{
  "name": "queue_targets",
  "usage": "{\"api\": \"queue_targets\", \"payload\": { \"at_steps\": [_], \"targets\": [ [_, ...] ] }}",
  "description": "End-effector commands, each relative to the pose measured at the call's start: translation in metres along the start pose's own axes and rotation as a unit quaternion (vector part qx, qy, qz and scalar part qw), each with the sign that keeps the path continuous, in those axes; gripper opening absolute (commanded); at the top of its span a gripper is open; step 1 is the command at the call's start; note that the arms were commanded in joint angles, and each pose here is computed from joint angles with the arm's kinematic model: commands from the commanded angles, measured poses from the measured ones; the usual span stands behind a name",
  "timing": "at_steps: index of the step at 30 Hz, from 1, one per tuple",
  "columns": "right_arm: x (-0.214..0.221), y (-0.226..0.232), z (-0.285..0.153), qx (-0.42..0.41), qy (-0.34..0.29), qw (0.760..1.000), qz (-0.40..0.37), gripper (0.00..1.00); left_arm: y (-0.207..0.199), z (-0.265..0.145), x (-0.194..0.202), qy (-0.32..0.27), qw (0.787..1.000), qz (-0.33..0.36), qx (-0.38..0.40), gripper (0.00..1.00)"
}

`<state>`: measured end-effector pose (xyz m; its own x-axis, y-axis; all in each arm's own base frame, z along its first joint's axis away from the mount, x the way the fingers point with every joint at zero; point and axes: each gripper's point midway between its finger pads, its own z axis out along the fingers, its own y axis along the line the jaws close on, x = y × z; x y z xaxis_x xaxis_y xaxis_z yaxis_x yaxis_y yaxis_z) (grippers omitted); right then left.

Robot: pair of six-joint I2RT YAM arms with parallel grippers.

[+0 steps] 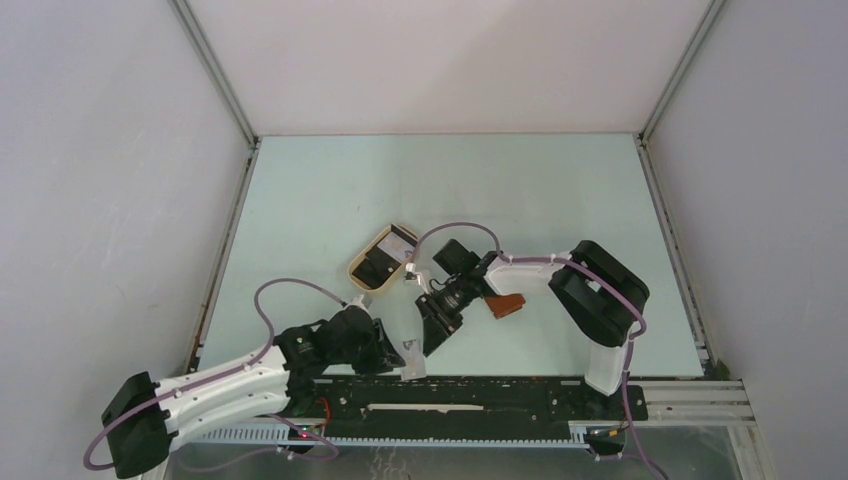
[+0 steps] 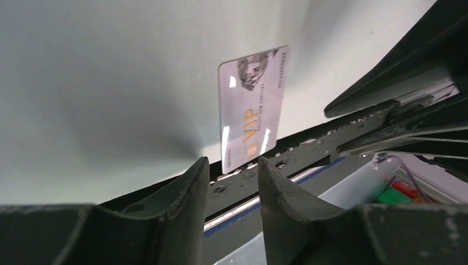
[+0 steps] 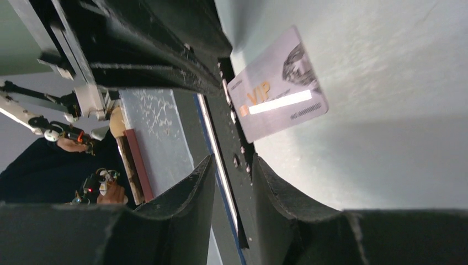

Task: Put the credit cards into the card holder
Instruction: Move the credit card to the corner of the board.

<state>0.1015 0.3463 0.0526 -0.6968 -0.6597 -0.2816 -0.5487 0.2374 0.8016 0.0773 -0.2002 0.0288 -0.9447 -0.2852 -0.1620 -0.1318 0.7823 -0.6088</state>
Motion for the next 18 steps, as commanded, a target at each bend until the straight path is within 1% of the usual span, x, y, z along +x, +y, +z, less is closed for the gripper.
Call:
{"api": "queue_targets", "payload": {
  "at_steps": [1,5,10,18],
  "targets": [
    [-0.028,0.004,0.008,-0.001,-0.022,1.000,0.001,0.39,0.003,0.004,0.010,0.021,0.999,-0.031,-0.003,0.44],
    [-0.032,0.002,0.015,-0.007,-0.019,1.000,0.014,0.38,0.007,0.007,0.013,0.030,0.999,-0.036,-0.016,0.45],
    [-0.028,-0.007,0.024,-0.002,-0.004,0.999,0.036,0.33,0.007,0.012,0.018,0.046,0.998,-0.047,-0.012,0.45],
    [-0.023,-0.026,0.026,0.027,0.004,0.998,0.056,0.32,0.019,0.013,0.035,0.084,0.994,-0.063,-0.034,0.46]
  ]
}}
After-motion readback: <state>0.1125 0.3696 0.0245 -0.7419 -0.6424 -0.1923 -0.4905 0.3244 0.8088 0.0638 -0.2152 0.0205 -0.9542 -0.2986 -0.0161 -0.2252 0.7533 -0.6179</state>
